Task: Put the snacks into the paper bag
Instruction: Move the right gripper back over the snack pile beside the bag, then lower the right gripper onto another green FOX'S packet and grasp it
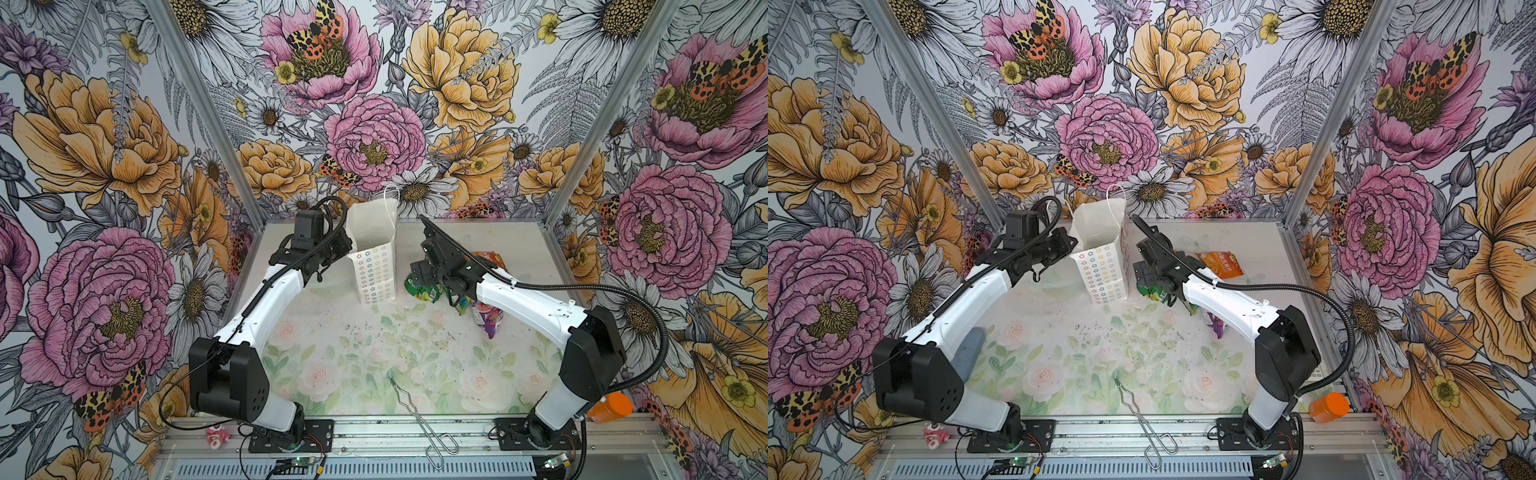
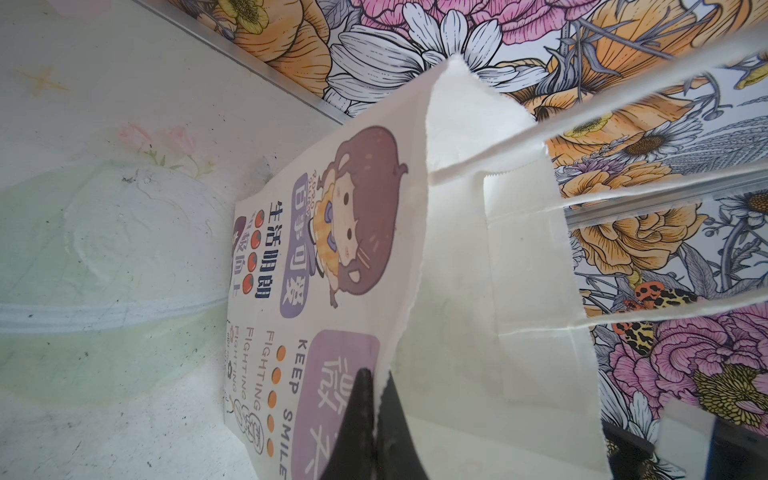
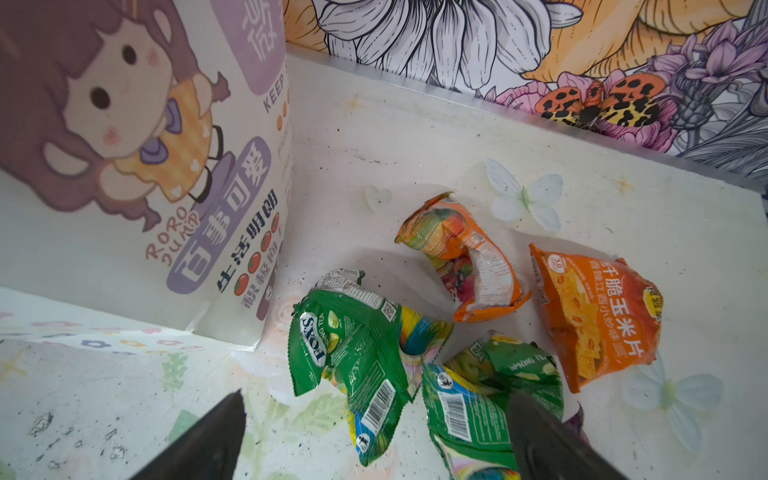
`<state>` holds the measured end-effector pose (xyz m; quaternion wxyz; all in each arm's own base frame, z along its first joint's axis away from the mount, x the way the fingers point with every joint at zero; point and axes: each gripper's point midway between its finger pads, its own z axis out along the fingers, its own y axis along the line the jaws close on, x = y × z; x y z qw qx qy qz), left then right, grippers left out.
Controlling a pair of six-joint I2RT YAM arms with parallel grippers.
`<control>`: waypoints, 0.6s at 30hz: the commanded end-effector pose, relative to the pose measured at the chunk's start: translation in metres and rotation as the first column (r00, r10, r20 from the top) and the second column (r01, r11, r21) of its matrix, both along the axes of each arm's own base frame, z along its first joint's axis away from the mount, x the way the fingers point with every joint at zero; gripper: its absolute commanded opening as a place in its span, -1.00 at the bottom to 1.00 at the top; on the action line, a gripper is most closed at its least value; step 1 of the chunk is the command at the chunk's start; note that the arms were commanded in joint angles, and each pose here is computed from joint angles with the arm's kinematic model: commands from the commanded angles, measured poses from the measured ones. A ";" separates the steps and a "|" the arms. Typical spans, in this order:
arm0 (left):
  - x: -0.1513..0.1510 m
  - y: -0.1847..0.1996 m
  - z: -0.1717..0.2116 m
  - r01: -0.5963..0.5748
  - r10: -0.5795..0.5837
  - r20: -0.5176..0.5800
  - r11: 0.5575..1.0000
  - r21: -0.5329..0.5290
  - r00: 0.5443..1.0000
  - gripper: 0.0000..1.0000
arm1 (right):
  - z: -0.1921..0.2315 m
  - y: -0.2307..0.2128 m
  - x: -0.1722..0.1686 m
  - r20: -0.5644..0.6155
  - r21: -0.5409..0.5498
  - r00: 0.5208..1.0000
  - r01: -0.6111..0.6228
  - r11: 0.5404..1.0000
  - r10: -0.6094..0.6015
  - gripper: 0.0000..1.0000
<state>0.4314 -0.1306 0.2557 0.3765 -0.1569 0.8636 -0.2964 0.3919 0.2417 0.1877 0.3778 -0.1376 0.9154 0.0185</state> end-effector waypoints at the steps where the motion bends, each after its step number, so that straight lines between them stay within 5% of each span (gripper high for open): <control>1: -0.002 0.004 0.005 -0.007 0.007 0.017 1.000 -0.016 1.000 -1.00 | -0.008 0.003 0.004 -0.035 0.013 0.999 0.007 1.000 -0.006 1.00; 18: -0.002 0.004 0.004 -0.008 0.008 0.014 1.000 -0.015 1.000 -1.00 | -0.057 0.007 0.017 -0.156 -0.058 0.988 -0.021 0.998 0.012 1.00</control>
